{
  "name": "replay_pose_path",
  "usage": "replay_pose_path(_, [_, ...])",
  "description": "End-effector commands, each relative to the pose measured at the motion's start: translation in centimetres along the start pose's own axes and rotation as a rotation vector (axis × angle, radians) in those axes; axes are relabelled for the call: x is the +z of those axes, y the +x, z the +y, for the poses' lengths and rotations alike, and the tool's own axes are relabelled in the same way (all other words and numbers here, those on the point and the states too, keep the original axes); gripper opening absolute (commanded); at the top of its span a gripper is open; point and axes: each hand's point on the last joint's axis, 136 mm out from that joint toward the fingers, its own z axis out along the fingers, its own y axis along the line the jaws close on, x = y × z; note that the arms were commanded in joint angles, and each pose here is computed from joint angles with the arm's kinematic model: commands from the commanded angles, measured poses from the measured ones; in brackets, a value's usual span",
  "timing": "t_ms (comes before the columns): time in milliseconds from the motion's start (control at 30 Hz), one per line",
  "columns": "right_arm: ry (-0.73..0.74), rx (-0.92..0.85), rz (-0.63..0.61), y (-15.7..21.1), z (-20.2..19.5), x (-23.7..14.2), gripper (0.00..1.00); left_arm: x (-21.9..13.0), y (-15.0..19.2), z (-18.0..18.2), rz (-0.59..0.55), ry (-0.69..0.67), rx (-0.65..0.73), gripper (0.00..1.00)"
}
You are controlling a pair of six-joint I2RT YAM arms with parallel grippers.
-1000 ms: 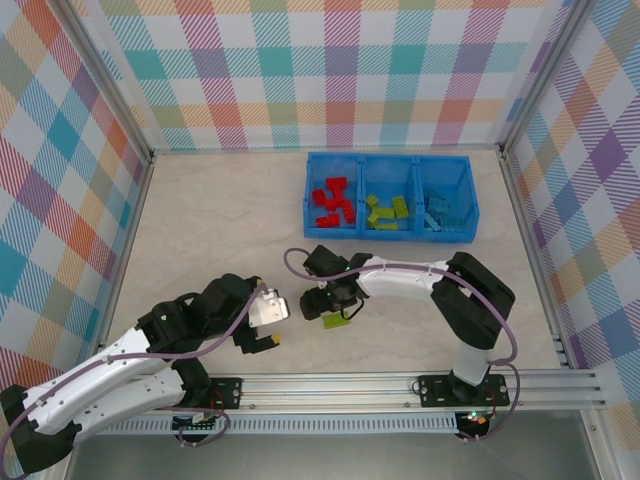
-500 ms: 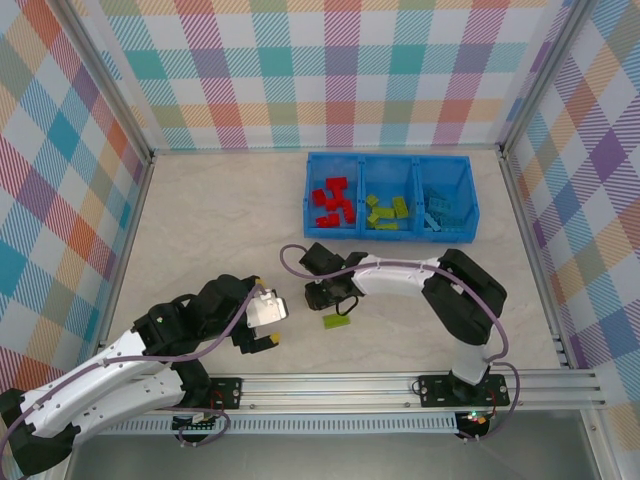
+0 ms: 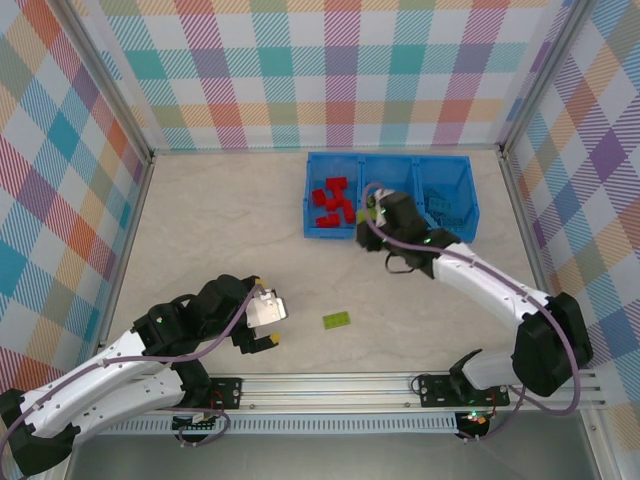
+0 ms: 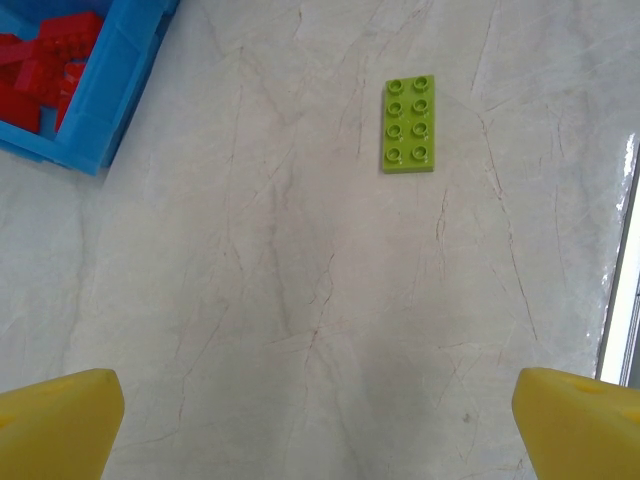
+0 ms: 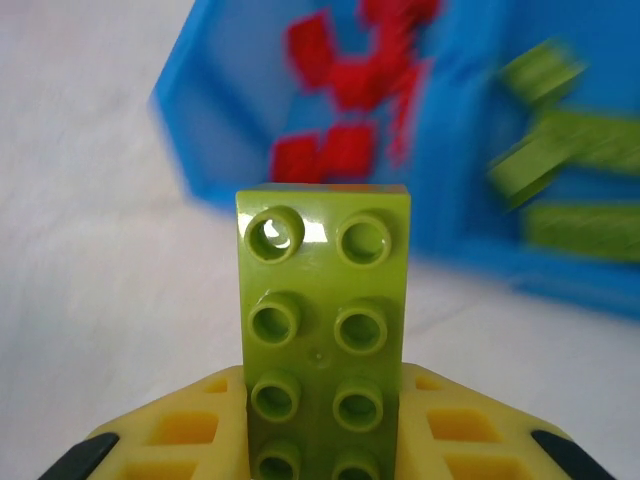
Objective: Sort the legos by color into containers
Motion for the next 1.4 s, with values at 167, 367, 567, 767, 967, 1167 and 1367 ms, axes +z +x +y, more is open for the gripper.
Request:
replay_pose_path(167, [0.088, 0.070, 0.014, -5.0, -8.2, 5.6, 0.26, 0.2, 0.2, -0.5, 0.000, 0.018, 0.001, 1.00])
replay_pose_path(367, [0.098, 0.104, 0.066, -5.2, -9.4, 9.9, 0.41, 0.4, 0.6, -0.3, 0.020, 0.006, -0.002, 1.00])
replay_pose_path(567, [0.085, 0.130, 0.039, -6.1, -9.0, 8.8, 0.57, 1.1, 1.2, -0.6, 0.067, 0.023, -0.012, 1.00])
replay_pose_path(767, [-0.009, 0.175, -0.014, -5.6, -6.8, 3.7, 0.59, 1.8, 0.9, -0.3, 0.098, 0.026, -0.052, 1.00])
replay_pose_path(967, [-0.147, 0.249, -0.037, -1.3, -4.5, -1.9, 0.66, 2.9, -3.8, -1.2, -0.026, 0.136, -0.089, 1.00])
replay_pose_path(1167, [-0.169, 0.326, 0.025, 3.9, -4.0, -5.3, 0.74, 8.1, -7.7, -4.0, -0.087, 0.240, -0.010, 1.00])
replay_pose_path(1367, [-0.146, 0.276, 0.181, 9.4, -2.4, -6.9, 0.78, 14.8, -6.7, -5.3, 0.060, 0.267, 0.050, 1.00])
